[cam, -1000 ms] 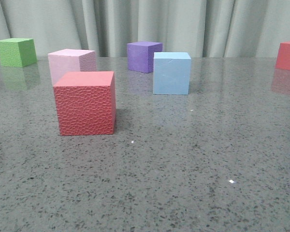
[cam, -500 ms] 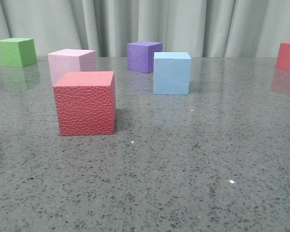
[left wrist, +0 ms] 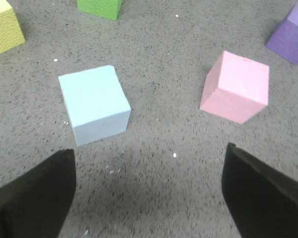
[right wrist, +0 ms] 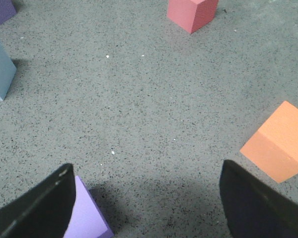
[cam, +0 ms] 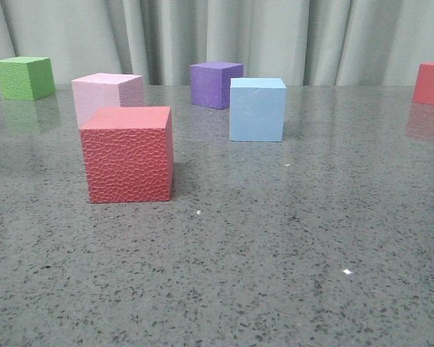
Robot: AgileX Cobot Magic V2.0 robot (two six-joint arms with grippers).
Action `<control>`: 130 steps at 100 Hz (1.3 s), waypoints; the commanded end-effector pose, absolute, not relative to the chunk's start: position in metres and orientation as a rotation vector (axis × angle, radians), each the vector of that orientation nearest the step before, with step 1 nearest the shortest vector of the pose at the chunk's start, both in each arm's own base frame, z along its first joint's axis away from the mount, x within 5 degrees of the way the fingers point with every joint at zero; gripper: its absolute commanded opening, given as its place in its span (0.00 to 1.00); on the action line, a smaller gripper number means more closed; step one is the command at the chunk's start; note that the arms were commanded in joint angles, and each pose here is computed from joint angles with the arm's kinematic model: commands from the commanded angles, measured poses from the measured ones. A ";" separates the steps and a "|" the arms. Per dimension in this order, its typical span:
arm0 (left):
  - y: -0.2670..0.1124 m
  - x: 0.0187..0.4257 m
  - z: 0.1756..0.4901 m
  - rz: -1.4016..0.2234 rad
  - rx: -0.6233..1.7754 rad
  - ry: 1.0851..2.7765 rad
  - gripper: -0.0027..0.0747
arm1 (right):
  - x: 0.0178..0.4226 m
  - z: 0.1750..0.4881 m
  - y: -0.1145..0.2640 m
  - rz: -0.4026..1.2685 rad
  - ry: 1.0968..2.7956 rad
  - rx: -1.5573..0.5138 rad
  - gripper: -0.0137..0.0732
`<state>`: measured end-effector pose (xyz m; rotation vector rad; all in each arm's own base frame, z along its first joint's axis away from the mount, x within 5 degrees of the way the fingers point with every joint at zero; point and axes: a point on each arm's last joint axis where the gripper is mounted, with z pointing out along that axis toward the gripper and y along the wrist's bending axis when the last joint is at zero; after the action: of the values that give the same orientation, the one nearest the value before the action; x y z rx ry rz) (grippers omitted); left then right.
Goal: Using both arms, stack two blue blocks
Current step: 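Lower the left gripper onto the second light-blue cube and grasp it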
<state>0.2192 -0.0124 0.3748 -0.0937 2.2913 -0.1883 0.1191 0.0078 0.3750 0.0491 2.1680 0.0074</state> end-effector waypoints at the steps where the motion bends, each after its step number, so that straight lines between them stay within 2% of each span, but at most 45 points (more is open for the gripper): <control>1: -0.015 0.239 0.390 -0.229 -0.130 2.207 0.77 | 0.121 0.388 0.006 -0.008 2.075 0.032 0.84; 23: -0.016 0.285 0.382 -0.247 -0.191 2.271 0.77 | 0.120 0.387 0.006 -0.009 2.079 0.032 0.84; 40: -0.013 0.305 0.374 -0.206 -0.239 2.312 0.77 | 0.120 0.387 0.006 -0.009 2.080 0.033 0.84; 55: -0.006 0.314 0.366 -0.113 -0.280 2.352 0.77 | 0.120 0.387 0.006 -0.009 2.080 0.033 0.84; 130: -0.003 0.342 0.327 -0.053 -0.321 2.463 0.77 | 0.120 0.387 0.006 -0.009 2.080 0.033 0.84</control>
<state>0.3409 -0.0011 0.3062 -0.3284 2.5642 -0.0284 0.1191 0.0078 0.3750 0.0473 2.1680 0.0064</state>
